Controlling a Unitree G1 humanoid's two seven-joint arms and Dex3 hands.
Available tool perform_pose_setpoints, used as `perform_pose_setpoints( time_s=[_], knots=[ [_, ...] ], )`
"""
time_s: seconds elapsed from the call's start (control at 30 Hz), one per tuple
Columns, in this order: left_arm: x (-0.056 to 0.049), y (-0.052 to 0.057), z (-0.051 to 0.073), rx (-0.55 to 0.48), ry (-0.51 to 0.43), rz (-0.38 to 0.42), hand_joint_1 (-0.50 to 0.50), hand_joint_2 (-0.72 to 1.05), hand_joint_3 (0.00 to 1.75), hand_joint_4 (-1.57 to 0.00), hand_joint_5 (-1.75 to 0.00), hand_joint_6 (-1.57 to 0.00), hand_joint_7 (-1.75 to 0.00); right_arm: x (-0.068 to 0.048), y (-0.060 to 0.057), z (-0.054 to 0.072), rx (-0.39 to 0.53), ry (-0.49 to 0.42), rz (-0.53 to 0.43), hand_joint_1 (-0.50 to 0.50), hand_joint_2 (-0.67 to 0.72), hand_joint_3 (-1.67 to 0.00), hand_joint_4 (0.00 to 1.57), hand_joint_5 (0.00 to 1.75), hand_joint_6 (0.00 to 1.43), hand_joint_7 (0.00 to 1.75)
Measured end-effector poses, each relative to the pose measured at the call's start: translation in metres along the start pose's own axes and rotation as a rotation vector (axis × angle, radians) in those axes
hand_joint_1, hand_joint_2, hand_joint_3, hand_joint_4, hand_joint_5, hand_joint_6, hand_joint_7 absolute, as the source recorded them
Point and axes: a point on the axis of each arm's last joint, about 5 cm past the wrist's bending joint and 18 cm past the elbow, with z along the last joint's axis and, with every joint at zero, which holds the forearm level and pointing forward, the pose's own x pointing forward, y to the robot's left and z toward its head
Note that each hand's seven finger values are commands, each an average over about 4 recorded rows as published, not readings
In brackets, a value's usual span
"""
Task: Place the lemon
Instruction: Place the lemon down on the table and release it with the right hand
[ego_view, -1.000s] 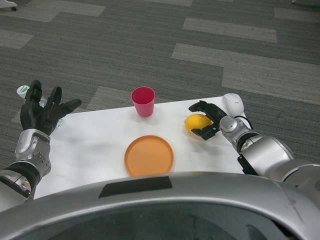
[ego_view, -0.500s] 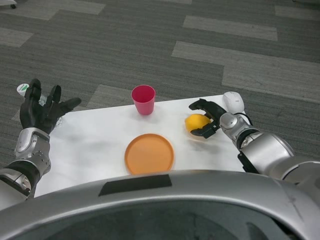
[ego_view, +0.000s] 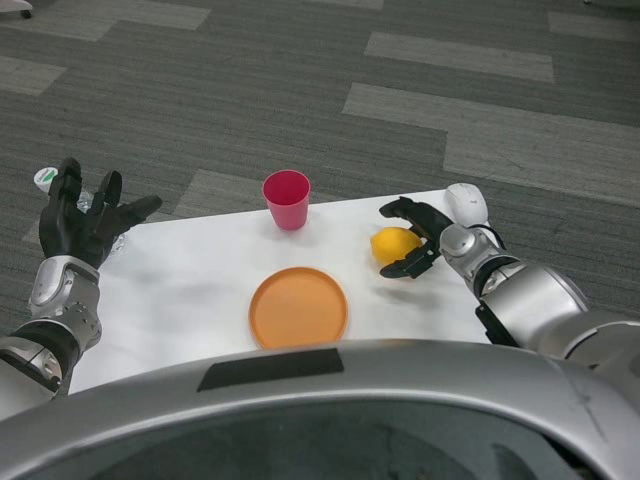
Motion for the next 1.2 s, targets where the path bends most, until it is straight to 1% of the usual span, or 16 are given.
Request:
perform_pose_setpoints(
  time_s=[0.07,0.1,0.13,0.23,0.3,0.4,0.43,0.53,0.6,0.7,0.83,0.93,1.0,1.07,1.13,1.2],
  knots=[
    [0.000,0.000,0.000,0.000,0.000,0.000,0.50,1.05,0.09,0.00,0.00,-0.02,0.00,0.000,0.000,0.000,0.000,0.001,0.001,-0.08,-0.16,-0.54,0.00,0.82,0.00,0.42],
    [0.000,0.000,0.000,0.000,0.000,0.000,0.50,1.05,0.09,0.00,0.00,-0.03,0.00,0.000,0.000,0.000,0.000,0.002,0.001,-0.08,-0.16,-0.52,0.00,0.80,0.00,0.42],
    [0.000,0.000,0.000,0.000,0.000,0.000,0.50,1.05,0.09,0.00,0.00,-0.03,0.00,0.000,0.000,0.000,0.000,0.002,0.002,-0.09,-0.13,-0.50,0.00,0.75,0.00,0.42],
    [0.000,0.000,0.000,0.000,0.000,0.000,0.50,1.05,0.09,0.00,0.00,-0.03,0.00,0.000,0.000,0.000,0.001,0.003,0.003,-0.12,-0.03,-0.36,0.00,0.68,0.00,0.38],
    [0.000,0.000,0.000,0.000,0.000,0.000,0.50,1.05,0.09,0.00,0.00,-0.03,0.00,0.000,0.000,0.000,0.001,0.003,0.005,-0.12,0.00,-0.32,0.00,0.68,0.00,0.35],
    [0.000,0.000,0.000,0.000,0.000,0.000,0.50,1.05,0.09,0.00,0.00,-0.03,0.00,0.000,0.000,0.000,0.005,0.003,0.007,-0.12,0.15,-0.22,0.00,0.68,0.00,0.31],
    [0.000,0.000,0.000,0.000,0.000,0.000,0.50,1.05,0.09,0.00,0.00,-0.03,0.00,0.000,0.000,0.000,0.005,0.003,0.007,-0.14,0.23,-0.18,0.00,0.68,0.00,0.30],
    [0.000,0.000,0.000,0.000,0.000,0.000,0.50,1.05,0.09,0.00,0.00,-0.03,0.00,0.000,-0.001,0.000,0.006,0.003,0.007,-0.19,0.38,-0.16,0.00,0.68,0.00,0.24],
    [0.000,0.000,0.000,0.000,0.000,0.000,0.50,1.05,0.09,0.00,0.00,-0.03,0.00,0.000,-0.001,0.000,0.006,0.003,0.008,-0.21,0.41,-0.16,0.00,0.68,0.00,0.21],
    [0.000,0.000,0.000,0.000,0.000,0.000,0.50,1.05,0.09,0.00,0.00,-0.03,0.00,0.000,-0.001,0.000,0.007,0.003,0.009,-0.21,0.41,-0.16,0.00,0.68,0.00,0.21],
    [0.000,0.000,0.000,0.000,0.000,0.000,0.50,1.05,0.09,0.00,0.00,-0.03,0.00,0.000,-0.001,0.000,0.009,0.003,0.015,-0.21,0.41,-0.14,0.00,0.61,0.00,0.14],
    [0.000,0.000,0.000,0.000,0.000,0.000,0.50,1.05,0.09,0.00,0.00,-0.03,0.00,-0.001,-0.002,-0.001,0.012,0.004,0.021,-0.21,0.41,-0.16,0.00,0.68,0.00,0.10],
    [0.000,0.000,0.000,0.000,0.000,0.000,0.50,1.05,0.09,0.00,0.00,-0.03,0.00,-0.001,-0.002,-0.002,0.015,0.004,0.023,-0.21,0.41,-0.14,0.00,0.70,0.00,0.07],
    [0.000,0.000,0.000,0.000,0.000,0.001,0.50,1.05,0.09,0.00,0.00,-0.03,0.00,-0.003,-0.001,-0.005,0.024,-0.006,0.020,-0.21,0.41,-0.10,0.00,0.80,0.00,0.07],
    [0.000,0.000,0.000,0.000,0.001,0.002,0.50,1.05,0.09,0.00,0.00,-0.03,0.00,-0.004,0.001,-0.007,0.033,-0.029,0.012,-0.21,0.41,-0.12,0.00,0.87,0.00,0.07],
    [0.000,0.000,0.000,0.000,0.000,0.001,0.50,1.05,0.09,0.00,0.00,-0.03,0.00,-0.007,0.003,-0.010,0.043,-0.055,-0.008,-0.21,0.41,-0.16,0.00,0.87,0.00,0.07]
  ],
)
